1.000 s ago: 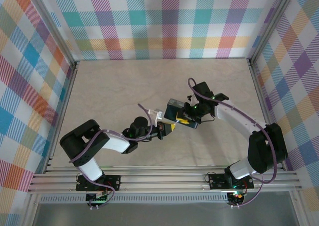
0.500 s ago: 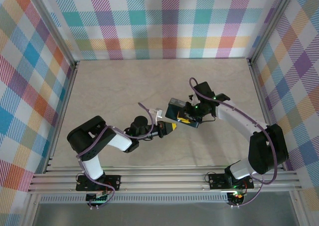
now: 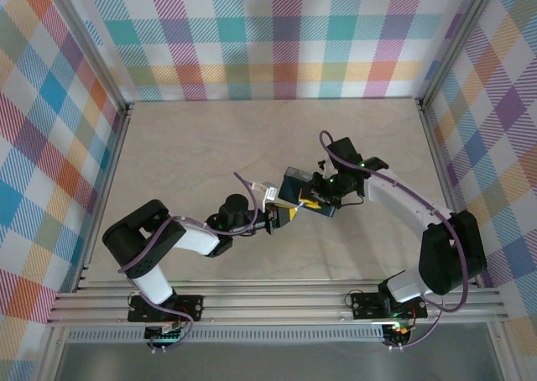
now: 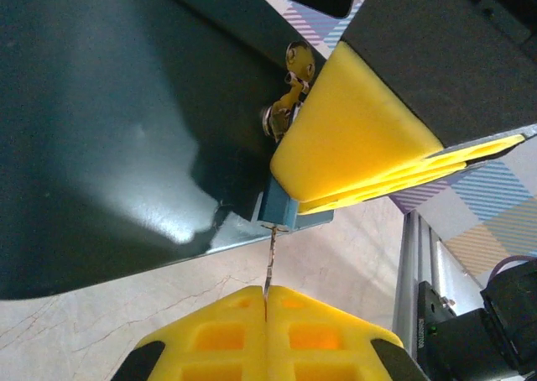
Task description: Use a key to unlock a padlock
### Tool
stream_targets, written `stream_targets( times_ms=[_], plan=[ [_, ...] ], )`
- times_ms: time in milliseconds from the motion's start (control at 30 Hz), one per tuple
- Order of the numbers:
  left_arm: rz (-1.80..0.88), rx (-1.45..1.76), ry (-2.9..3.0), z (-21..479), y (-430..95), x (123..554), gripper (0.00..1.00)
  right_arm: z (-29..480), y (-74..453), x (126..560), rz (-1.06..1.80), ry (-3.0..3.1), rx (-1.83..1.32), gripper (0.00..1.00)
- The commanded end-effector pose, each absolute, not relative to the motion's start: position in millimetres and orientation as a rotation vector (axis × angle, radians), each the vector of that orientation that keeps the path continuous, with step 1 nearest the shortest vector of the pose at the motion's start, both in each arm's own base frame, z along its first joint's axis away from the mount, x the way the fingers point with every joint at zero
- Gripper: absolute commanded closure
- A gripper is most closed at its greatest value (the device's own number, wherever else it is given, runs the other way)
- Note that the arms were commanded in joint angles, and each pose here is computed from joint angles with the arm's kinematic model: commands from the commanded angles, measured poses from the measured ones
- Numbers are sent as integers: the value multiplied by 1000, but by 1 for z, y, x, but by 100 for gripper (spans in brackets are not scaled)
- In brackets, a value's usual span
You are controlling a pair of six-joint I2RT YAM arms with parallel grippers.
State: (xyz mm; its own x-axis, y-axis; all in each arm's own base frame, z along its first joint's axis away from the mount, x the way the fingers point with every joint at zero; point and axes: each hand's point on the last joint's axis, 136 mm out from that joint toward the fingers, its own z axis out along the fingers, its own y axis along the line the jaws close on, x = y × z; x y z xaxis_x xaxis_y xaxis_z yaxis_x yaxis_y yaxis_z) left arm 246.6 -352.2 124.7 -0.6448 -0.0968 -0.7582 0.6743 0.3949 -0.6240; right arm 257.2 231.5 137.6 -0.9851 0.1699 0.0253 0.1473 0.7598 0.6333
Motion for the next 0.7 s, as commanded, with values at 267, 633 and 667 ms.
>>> stream_targets(
  times_ms=[267,633,667],
  plan=[
    [-1451,400,1768,164,-366,258,100,149,252,246,1223,2940,225,100],
    [-1455,378,1734,171,-369,257,100,143,245,246,1160,2962,264,100],
    [-1432,390,1733,170,-368,256,100,143,245,245,1152,2965,265,100]
  ],
)
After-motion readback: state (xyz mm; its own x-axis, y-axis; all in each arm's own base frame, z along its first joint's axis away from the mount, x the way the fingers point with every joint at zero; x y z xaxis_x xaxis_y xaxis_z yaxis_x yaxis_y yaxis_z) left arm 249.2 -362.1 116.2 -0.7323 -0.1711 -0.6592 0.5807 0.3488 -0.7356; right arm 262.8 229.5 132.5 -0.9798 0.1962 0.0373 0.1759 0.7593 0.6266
